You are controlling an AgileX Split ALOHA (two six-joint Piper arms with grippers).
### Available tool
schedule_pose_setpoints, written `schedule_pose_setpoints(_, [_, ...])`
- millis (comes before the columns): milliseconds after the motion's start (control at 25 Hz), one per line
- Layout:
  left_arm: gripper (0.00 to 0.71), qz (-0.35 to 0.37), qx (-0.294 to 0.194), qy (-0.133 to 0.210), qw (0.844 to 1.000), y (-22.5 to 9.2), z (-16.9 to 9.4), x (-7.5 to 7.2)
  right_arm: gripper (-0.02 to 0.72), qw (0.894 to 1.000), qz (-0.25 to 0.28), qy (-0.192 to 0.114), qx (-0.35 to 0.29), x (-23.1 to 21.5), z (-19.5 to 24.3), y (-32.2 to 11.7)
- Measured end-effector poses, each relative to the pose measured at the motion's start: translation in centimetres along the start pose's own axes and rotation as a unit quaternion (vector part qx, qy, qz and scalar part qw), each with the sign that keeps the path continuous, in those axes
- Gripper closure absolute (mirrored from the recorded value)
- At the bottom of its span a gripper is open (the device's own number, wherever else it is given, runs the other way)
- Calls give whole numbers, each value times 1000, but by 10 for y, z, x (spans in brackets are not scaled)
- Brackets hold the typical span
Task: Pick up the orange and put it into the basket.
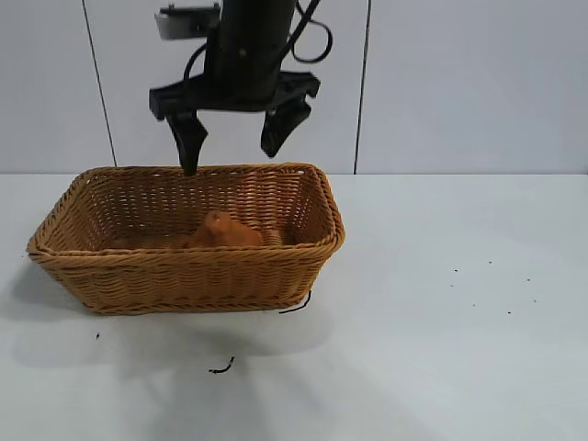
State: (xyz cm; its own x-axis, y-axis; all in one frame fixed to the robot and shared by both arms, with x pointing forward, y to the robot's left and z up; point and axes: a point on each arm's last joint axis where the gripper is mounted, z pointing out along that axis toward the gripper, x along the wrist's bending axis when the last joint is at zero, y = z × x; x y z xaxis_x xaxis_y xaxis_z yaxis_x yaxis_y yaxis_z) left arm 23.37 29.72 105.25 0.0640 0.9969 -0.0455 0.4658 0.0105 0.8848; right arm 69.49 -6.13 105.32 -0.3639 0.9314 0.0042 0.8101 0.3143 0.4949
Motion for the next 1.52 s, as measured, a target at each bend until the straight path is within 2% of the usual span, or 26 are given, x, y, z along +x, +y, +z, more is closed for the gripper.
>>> schedule_pose_setpoints(200, [71, 0, 0, 0, 1000, 0, 0, 0, 27, 997, 67, -41, 1, -81, 2, 2])
schedule_pose_setpoints(400, [71, 0, 0, 0, 1000, 0, 0, 0, 27, 988, 129, -79, 2, -156, -3, -6])
schedule_pose_setpoints(640, [71, 0, -1, 0, 1000, 0, 0, 0, 27, 979, 174, -104, 2, -208, -9, -17])
schedule_pose_setpoints(800, [71, 0, -1, 0, 1000, 0, 0, 0, 27, 977, 184, -104, 1, -217, -11, -20])
schedule_pose_setpoints(1080, [71, 0, -1, 0, 1000, 0, 0, 0, 27, 978, 194, -78, -3, -212, -11, -18])
schedule_pose_setpoints(1160, [71, 0, -1, 0, 1000, 0, 0, 0, 27, 978, 192, -81, 0, -212, -13, -19])
schedule_pose_setpoints(1320, [71, 0, -1, 0, 1000, 0, 0, 0, 27, 979, 171, -103, 41, -212, -15, -36])
schedule_pose_setpoints(1520, [71, 0, -1, 0, 1000, 0, 0, 0, 27, 974, 165, -96, 126, -200, -19, -80])
